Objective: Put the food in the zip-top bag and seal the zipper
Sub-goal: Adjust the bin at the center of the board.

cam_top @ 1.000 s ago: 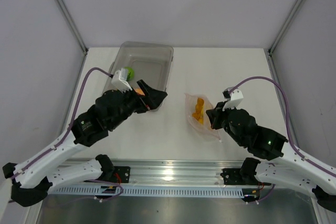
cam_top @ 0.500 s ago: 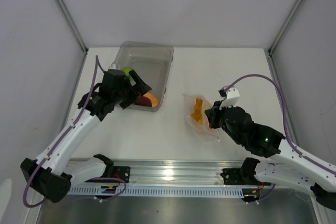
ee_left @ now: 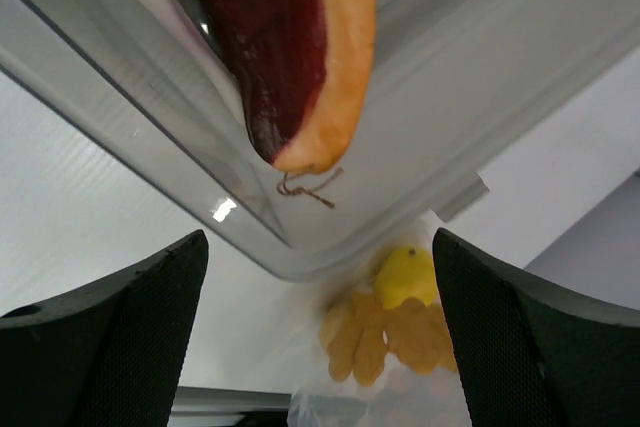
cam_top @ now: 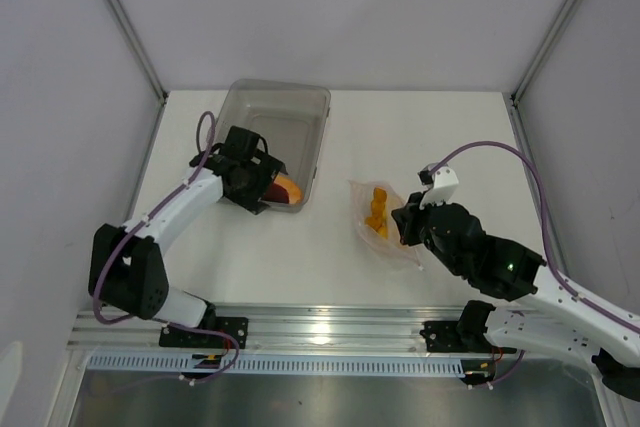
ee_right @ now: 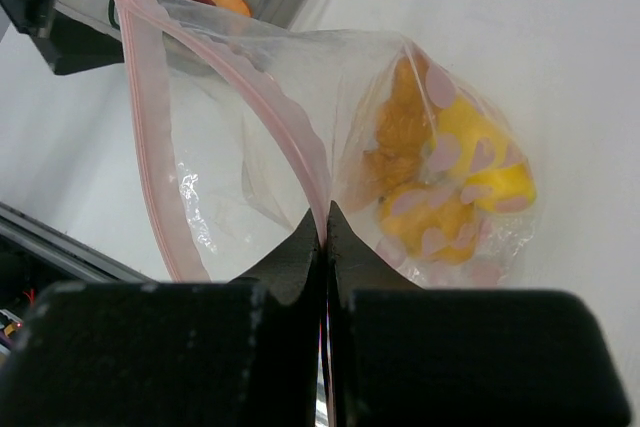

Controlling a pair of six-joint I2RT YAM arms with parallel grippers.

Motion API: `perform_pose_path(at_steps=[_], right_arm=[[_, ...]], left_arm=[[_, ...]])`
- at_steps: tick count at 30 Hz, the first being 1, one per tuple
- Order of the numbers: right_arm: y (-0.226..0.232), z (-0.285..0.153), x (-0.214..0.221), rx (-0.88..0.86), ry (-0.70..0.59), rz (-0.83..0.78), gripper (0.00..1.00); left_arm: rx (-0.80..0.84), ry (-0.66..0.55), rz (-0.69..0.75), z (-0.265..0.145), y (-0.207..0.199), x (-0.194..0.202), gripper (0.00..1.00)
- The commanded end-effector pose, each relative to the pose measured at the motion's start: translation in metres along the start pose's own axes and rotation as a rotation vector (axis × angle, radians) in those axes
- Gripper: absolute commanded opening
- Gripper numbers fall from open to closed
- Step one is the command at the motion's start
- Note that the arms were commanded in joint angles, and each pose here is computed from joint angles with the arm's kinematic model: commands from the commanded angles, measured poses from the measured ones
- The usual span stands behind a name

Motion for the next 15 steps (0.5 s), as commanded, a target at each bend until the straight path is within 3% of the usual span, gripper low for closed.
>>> perform_pose_path(at_steps=[1, 5, 8, 15], right_arm=[[0.002, -0.01, -0.021, -0.008, -0.053, 0.04, 0.0], [-0.001, -0.012, -0.02, 0.001, -0.056, 0.039, 0.0], [-0.003, -0.012, -0.018, 0.006, -0.051, 0.038, 0.0], [-0.006, -0.014, -0.019, 0.013, -0.063, 0.043, 0.0]], left_arm=[[0.012, 0.029, -0.167, 0.019, -0.011, 0.001, 0.93], [-0.05, 0.016, -0.222, 0.039, -0.008, 0.0, 0.92], [-0.063, 0.016, -0.225, 0.043, -0.031, -0.004, 0.92], [-0.224, 0.02, -0.235, 0.071, -0.025, -0.002, 0.95]])
Point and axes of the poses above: each gripper's point midway between its finger pads, its own z axis out along the fingers, its own y axis along the line the jaws close on, x = y × z, the point moved 2 cm from there along -z, back along the fingers, and after that the axes turned 5 degrees about -z, right-handed, at the moved point
